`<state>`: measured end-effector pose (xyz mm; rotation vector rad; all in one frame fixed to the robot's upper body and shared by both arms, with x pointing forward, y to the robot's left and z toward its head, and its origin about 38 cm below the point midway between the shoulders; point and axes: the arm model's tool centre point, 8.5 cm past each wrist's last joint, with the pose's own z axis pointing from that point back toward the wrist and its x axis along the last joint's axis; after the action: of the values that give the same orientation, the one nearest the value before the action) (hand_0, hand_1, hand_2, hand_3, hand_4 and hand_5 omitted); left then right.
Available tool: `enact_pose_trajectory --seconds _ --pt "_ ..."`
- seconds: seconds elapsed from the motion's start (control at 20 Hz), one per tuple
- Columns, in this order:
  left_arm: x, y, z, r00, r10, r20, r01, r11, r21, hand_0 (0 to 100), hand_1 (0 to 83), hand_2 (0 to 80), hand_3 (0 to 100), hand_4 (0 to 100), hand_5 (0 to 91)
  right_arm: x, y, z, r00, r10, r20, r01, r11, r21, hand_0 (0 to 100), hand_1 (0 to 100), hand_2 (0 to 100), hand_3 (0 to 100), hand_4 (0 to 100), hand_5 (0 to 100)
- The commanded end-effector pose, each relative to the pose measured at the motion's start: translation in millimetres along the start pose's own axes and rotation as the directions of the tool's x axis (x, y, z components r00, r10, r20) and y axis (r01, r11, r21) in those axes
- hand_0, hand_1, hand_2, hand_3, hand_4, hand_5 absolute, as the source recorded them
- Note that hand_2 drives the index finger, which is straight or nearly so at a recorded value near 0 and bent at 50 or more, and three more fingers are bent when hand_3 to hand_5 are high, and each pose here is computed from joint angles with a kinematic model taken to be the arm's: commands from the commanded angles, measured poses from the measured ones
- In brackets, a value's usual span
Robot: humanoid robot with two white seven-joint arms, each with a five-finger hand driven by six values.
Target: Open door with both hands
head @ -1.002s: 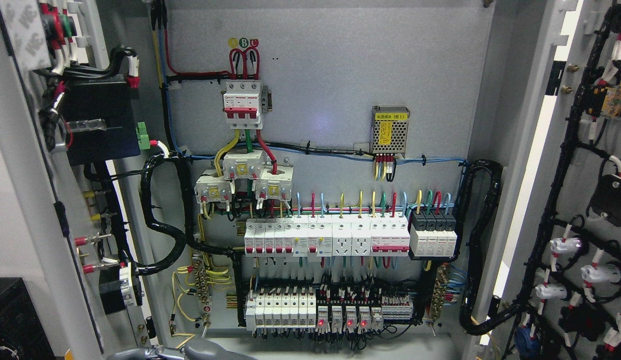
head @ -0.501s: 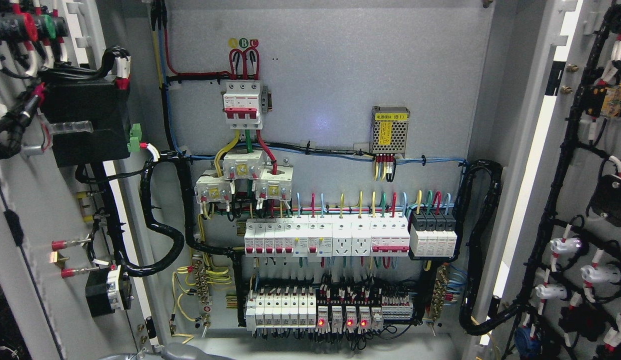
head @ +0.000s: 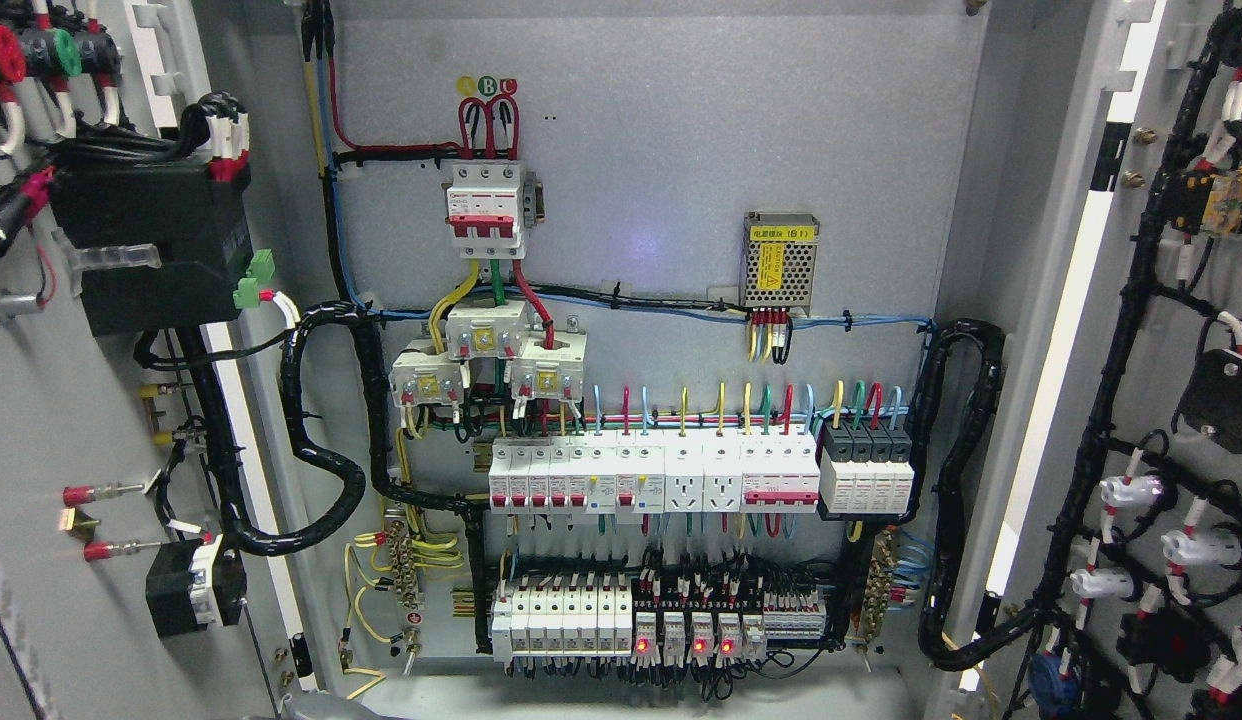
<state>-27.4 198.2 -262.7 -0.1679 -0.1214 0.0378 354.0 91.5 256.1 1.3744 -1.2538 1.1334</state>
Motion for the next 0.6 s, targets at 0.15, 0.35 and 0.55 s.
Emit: enact_pose_trajectory --seconds 0.15,0.35,0.55 --pt "16 8 6 0.992 -0.028 0.125 0.029 1.0 -0.004 0 0.0 0.0 0 0 0.0 -12 -4 -11 0.999 -0.023 -0.032 0.023 1.0 -0.003 0 0 0 0 0 0" --pt "13 8 12 0.984 -0.087 0.155 0.09 0.996 -0.018 0 0.0 0.0 0 0 0.0 -14 -2 -12 0.999 -0.024 -0.038 0.024 1.0 0.001 0 0 0 0 0 0" --pt "19 14 27 0.959 -0.143 0.244 0.152 0.988 -0.021 0 0.0 0.0 0 0 0.0 -15 -3 -12 0.999 -0.023 -0.043 0.023 1.0 0.001 0 0 0 0 0 0"
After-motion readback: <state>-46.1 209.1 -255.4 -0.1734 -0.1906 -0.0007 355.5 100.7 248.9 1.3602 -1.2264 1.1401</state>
